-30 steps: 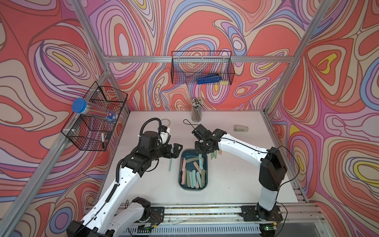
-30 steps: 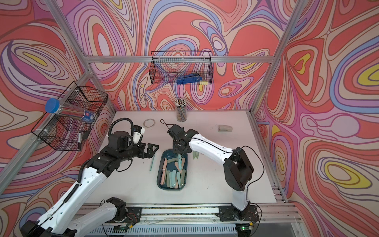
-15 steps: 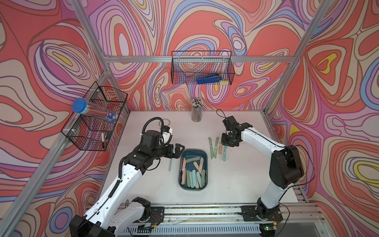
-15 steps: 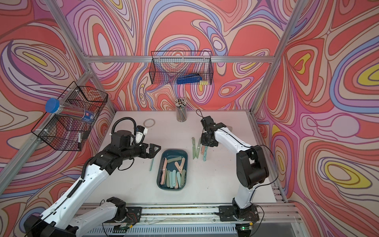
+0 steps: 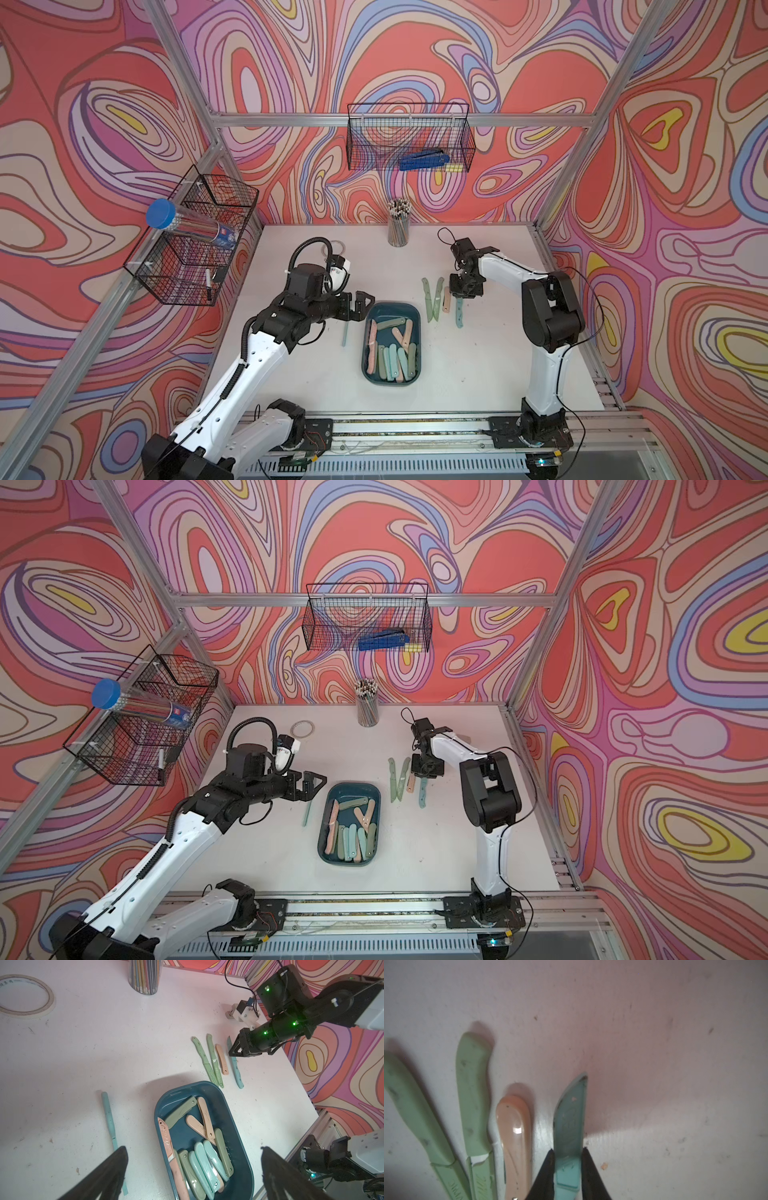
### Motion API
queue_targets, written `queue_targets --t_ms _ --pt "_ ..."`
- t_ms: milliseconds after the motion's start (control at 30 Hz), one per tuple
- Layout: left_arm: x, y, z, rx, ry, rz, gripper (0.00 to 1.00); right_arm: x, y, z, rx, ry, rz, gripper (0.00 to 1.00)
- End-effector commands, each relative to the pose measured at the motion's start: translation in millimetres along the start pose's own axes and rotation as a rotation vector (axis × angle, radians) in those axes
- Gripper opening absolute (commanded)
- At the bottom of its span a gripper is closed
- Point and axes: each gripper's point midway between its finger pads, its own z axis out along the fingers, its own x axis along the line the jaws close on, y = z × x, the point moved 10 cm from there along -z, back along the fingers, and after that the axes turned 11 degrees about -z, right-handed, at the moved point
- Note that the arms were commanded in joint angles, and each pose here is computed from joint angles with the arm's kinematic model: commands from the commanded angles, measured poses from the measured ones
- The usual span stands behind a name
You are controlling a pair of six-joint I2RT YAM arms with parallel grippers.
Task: Take the fruit knife out of the storage box
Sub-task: Place the fruit knife at the center of the board.
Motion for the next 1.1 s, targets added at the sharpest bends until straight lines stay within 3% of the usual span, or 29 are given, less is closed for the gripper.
queue_targets --t_ms 0,333,600,800,1067 --pt "-5 3 -4 -0.023 -0.027 0.029 1.00 2 9 4 -0.006 0.011 -0.021 0.23" --pt "-5 3 -6 -0.034 -0.018 0.031 1.00 2 11 -1 -0.013 0.010 -0.012 0.36" --pt "-8 1 -15 -0.041 -0.026 0.035 1.00 5 -4 -51 -0.092 0.006 -0.013 0.43" --pt "-9 -11 -22 -0.024 -0.078 0.008 1.00 48 -30 -89 -0.145 0.038 -0.092 0.46" --pt "-12 -17 -34 -0.056 -0.107 0.029 1.00 134 -63 -115 -0.165 0.193 -0.209 0.46"
